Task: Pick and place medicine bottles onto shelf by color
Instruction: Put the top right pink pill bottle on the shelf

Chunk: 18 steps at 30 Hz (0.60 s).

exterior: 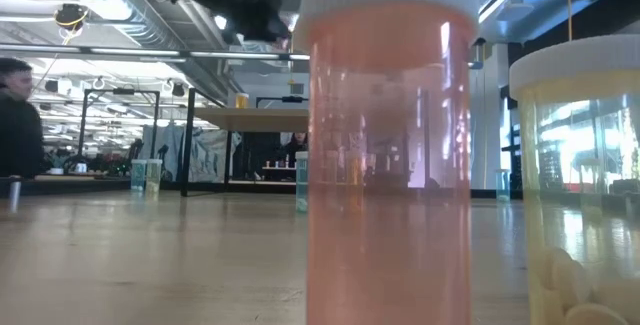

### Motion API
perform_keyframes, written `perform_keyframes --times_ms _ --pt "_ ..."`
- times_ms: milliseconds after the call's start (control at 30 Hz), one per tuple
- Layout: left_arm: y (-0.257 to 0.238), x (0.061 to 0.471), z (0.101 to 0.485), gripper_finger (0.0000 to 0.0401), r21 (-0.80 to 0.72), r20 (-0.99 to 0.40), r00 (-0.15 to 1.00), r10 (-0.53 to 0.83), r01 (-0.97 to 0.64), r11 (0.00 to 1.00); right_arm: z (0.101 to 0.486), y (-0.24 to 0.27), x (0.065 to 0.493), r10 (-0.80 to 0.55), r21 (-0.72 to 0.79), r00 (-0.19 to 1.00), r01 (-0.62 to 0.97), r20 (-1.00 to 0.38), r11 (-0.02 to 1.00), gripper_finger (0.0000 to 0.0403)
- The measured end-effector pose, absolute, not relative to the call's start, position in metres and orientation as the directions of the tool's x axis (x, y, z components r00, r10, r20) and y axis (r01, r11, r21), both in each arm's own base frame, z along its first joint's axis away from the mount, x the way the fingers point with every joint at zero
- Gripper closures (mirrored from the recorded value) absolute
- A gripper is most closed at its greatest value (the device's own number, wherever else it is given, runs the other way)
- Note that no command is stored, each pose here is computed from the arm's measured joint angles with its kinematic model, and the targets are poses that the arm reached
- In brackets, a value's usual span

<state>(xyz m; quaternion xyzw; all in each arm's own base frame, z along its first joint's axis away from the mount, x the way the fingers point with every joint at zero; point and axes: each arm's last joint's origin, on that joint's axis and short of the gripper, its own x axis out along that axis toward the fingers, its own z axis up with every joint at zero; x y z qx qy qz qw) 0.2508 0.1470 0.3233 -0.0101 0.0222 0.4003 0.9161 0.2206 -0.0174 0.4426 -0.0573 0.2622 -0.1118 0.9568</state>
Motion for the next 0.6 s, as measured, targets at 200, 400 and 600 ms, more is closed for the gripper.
perform_keyframes --times_ms 200,400,600 --pt "0.155 0.276 0.305 0.0311 -0.066 -0.008 0.662 0.75 -0.749 0.66 0.443 -0.02 0.222 -0.317 -0.207 0.822 0.246 -0.472 0.947 0.0205" --pt "0.158 0.291 0.287 0.0311 -0.073 -0.005 0.562 0.827 -0.825 0.56 0.443 -0.021 0.222 -0.358 -0.226 0.81 0.282 -0.465 0.932 0.0205" --pt "0.157 0.295 0.282 0.0311 -0.064 -0.019 0.547 0.837 -0.836 0.545 0.443 -0.021 0.223 -0.358 -0.229 0.807 0.281 -0.469 0.932 0.0205"
